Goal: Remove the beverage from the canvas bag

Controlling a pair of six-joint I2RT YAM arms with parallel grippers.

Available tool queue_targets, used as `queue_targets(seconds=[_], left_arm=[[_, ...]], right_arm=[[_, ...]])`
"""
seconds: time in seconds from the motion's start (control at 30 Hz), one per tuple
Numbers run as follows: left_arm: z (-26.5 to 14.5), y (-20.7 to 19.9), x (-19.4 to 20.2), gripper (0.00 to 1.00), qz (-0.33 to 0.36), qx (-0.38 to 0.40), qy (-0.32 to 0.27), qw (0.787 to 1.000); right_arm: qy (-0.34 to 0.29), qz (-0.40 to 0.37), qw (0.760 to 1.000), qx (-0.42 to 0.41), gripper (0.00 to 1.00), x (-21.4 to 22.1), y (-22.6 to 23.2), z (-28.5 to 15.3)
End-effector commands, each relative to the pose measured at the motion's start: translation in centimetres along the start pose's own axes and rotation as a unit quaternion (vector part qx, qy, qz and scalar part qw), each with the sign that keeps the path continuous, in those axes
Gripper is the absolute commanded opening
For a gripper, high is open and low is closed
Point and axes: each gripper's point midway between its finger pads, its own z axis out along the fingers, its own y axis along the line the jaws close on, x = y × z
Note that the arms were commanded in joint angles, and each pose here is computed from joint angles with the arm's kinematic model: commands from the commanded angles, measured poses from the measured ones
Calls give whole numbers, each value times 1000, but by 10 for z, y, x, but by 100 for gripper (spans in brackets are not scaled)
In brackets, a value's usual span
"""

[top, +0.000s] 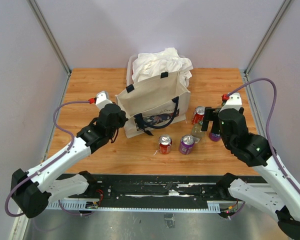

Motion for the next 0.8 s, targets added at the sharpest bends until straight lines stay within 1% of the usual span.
queue_targets(seconds=[0.0,0.07,0.1,0.13,0.17,0.3,0.33,0.37,0.6,0.77], left_arm=[[-13,21,-23,0,-24,-35,-43,998],[-21,28,-26,2,-31,-38,-49,998],[-23,30,-26,8,-33,-37,-50,998],[-25,33,-25,17,-37,-35,-50,997],[-27,34,-24,28,-39,-32,-50,997],[-32,38,-20,90,-46,-27,-45,998],[-33,39,-20,98,-47,-27,-45,998],[-34,40,-22,99,-48,-27,-47,997],[-54,46,-45,100,-54,-26,-77,995],[-77,50,-62,100,-50,-10,-90,995]], right_arm=[[8,13,1000,4,93,3,-9,-5],[2,11,1000,14,95,0,-14,-7],[0,10,1000,16,96,-2,-16,-8],[0,8,1000,17,98,-3,-17,-9],[0,7,1000,17,100,-3,-17,-10],[6,7,1000,14,99,-3,-17,-12],[8,6,1000,12,98,-3,-16,-13],[7,6,1000,10,98,-4,-16,-14],[-13,-6,1000,3,98,-14,-22,-24],[-1,-5,1000,10,98,-17,-26,-31]])
